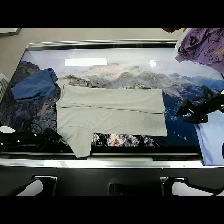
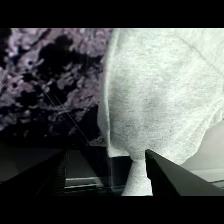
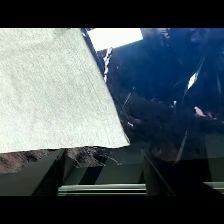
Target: Fold the clothes and pants, and hang the long-sleeved shirts on hangers.
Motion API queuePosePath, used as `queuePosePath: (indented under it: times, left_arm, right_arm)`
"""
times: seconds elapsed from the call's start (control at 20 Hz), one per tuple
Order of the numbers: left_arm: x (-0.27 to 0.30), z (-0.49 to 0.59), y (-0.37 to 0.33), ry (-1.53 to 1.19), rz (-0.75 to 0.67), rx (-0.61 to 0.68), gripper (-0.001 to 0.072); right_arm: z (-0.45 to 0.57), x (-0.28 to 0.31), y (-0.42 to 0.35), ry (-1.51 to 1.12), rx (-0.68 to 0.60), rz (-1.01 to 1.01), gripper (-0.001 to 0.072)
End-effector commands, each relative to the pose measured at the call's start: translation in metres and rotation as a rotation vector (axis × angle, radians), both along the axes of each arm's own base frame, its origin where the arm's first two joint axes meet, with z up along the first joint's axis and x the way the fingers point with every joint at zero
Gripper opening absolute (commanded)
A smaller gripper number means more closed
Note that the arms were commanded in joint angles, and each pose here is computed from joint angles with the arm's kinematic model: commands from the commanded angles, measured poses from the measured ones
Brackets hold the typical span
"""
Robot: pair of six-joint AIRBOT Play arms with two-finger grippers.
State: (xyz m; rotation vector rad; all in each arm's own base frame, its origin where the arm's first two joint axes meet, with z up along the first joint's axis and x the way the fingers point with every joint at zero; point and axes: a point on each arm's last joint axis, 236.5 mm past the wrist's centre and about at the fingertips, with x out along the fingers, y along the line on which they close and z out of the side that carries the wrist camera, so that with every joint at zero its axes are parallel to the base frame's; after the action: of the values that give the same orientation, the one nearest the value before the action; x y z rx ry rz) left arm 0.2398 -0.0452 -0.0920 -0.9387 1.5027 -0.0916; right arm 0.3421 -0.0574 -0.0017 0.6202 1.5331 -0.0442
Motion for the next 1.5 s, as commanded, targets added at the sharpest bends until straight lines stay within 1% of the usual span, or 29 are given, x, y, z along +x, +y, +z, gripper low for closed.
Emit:
queuePosePath:
  times: [0.0, 0.1, 0.15, 0.2, 0.3, 0.35, 0.4, 0.55, 0.65, 0.75, 0.8, 0.85, 0.95, 1.05, 1.3, 1.45]
  left_arm:
    - [0.001, -0.007, -0.009, 0.004, 0.014, 0.005, 0.0505]
    - [0.001, -0.013, -0.012, 0.032, 0.023, 0.005, 0.0494]
    - [0.0, -0.017, -0.014, 0.045, 0.02, 0.003, 0.0423]
    - [-0.001, -0.02, -0.016, 0.057, 0.016, 0.001, 0.0317]
    - [-0.001, -0.025, -0.016, 0.076, 0.027, 0.001, 0.0147]
    - [0.0, -0.025, -0.016, 0.072, 0.031, 0.002, 0.0044]
    - [0.0, -0.024, -0.016, 0.07, 0.031, 0.002, 0.0022]
    - [0.001, -0.024, -0.015, 0.066, 0.031, 0.004, 0.0022]
    - [0.001, -0.024, -0.015, 0.066, 0.03, 0.004, 0.0022]
    - [0.001, -0.024, -0.015, 0.066, 0.03, 0.004, 0.0022]
    - [0.001, -0.024, -0.015, 0.066, 0.03, 0.004, 0.0022]
    - [0.001, -0.024, -0.015, 0.066, 0.03, 0.004, 0.0022]
    - [0.001, -0.023, -0.015, 0.067, 0.029, 0.003, 0.0022]
    - [0.0, -0.023, -0.016, 0.068, 0.028, 0.001, 0.0022]
    - [0.0, -0.023, -0.016, 0.068, 0.028, 0.0, 0.0022]
    - [-0.001, -0.022, -0.017, 0.073, 0.025, -0.004, 0.0022]
  right_arm:
    - [0.004, 0.0, 0.0, -0.015, -0.004, -0.004, 0.0554]
    - [0.004, -0.001, 0.001, -0.011, -0.003, -0.005, 0.055]
    - [0.004, -0.002, 0.001, -0.009, -0.002, -0.004, 0.055]
    - [0.005, -0.002, 0.001, -0.008, -0.001, -0.003, 0.0549]
    - [0.005, -0.002, 0.001, -0.006, -0.001, -0.003, 0.0549]
    - [0.005, -0.004, 0.002, -0.002, 0.002, -0.001, 0.0549]
    - [0.005, -0.006, 0.002, 0.007, 0.005, 0.004, 0.055]
    - [0.006, -0.01, -0.005, 0.012, -0.031, 0.006, 0.0551]
    - [-0.001, -0.016, -0.003, 0.038, -0.02, 0.016, 0.056]
    - [-0.022, -0.035, 0.006, 0.098, 0.01, 0.029, 0.0563]
    - [-0.036, -0.047, 0.014, 0.135, 0.04, 0.037, 0.0586]
    - [-0.048, -0.059, 0.022, 0.161, 0.069, 0.047, 0.0624]
    - [-0.073, -0.075, 0.033, 0.19, 0.099, 0.042, 0.062]
    - [-0.086, -0.078, 0.044, 0.17, 0.131, 0.036, 0.0618]
    - [-0.1, -0.058, 0.057, 0.102, 0.197, -0.009, 0.0612]
    - [-0.105, -0.047, 0.053, 0.061, 0.179, -0.034, 0.0543]
